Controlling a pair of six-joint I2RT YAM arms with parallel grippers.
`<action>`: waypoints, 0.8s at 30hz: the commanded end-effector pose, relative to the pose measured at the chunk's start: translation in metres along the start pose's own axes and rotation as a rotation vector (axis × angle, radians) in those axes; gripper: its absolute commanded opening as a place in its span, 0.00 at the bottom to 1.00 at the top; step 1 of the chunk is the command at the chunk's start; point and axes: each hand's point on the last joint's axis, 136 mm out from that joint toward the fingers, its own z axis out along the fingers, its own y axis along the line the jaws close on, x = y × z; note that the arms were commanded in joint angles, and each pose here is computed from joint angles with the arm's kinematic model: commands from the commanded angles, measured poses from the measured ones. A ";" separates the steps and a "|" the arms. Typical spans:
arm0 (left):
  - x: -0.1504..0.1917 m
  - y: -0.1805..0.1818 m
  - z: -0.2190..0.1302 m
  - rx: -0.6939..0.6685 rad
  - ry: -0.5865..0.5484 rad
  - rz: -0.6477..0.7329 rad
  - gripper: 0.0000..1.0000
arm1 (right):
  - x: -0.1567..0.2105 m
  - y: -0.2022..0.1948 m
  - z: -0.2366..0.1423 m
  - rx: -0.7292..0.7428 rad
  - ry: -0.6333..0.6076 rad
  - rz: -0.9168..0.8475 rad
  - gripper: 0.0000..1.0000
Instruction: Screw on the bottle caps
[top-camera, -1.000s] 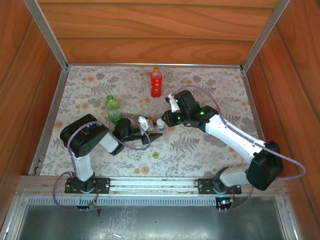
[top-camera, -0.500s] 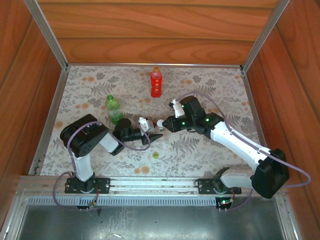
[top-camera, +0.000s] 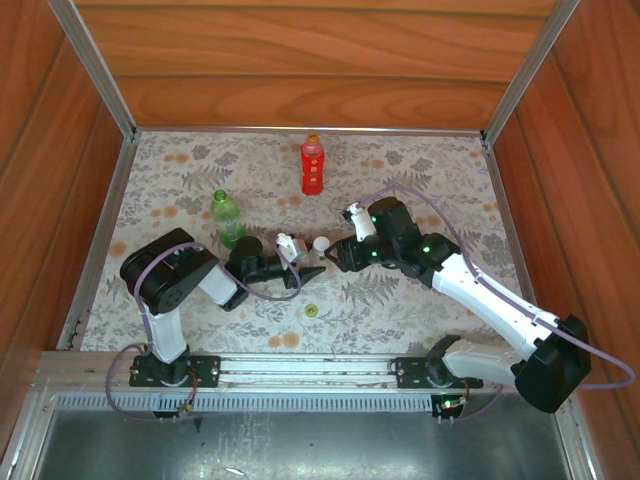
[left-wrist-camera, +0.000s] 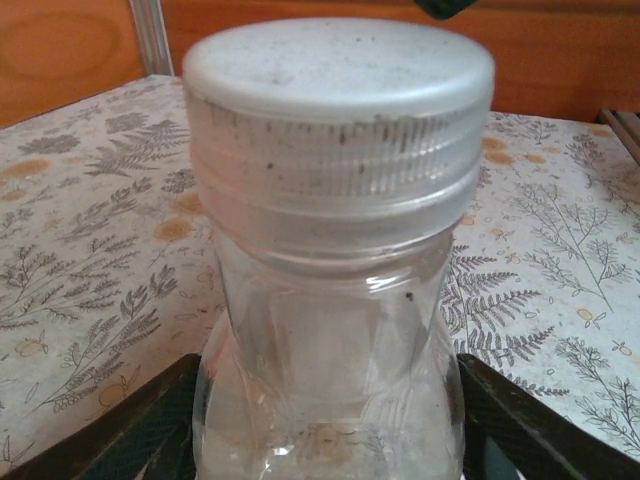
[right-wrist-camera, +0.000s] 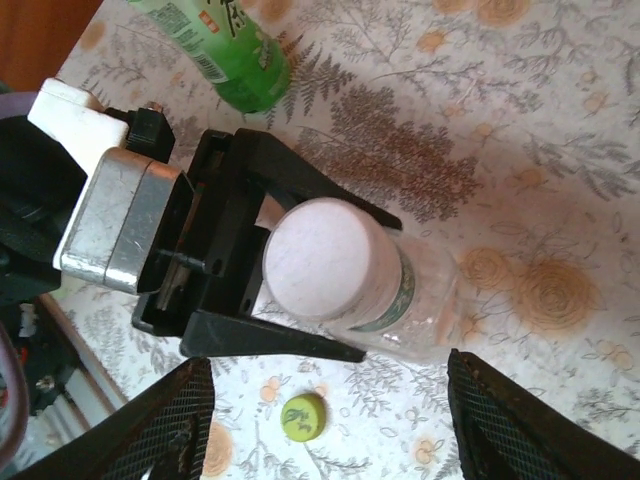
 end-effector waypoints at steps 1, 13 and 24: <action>0.001 0.006 0.003 -0.021 0.002 0.007 0.71 | -0.008 -0.003 -0.002 0.033 -0.032 -0.051 0.67; 0.004 0.003 0.014 -0.010 0.007 0.011 0.81 | 0.002 -0.011 -0.001 0.066 -0.021 -0.034 0.68; 0.004 -0.003 0.017 0.032 0.005 0.011 0.73 | 0.005 -0.017 -0.002 0.095 -0.018 -0.028 0.68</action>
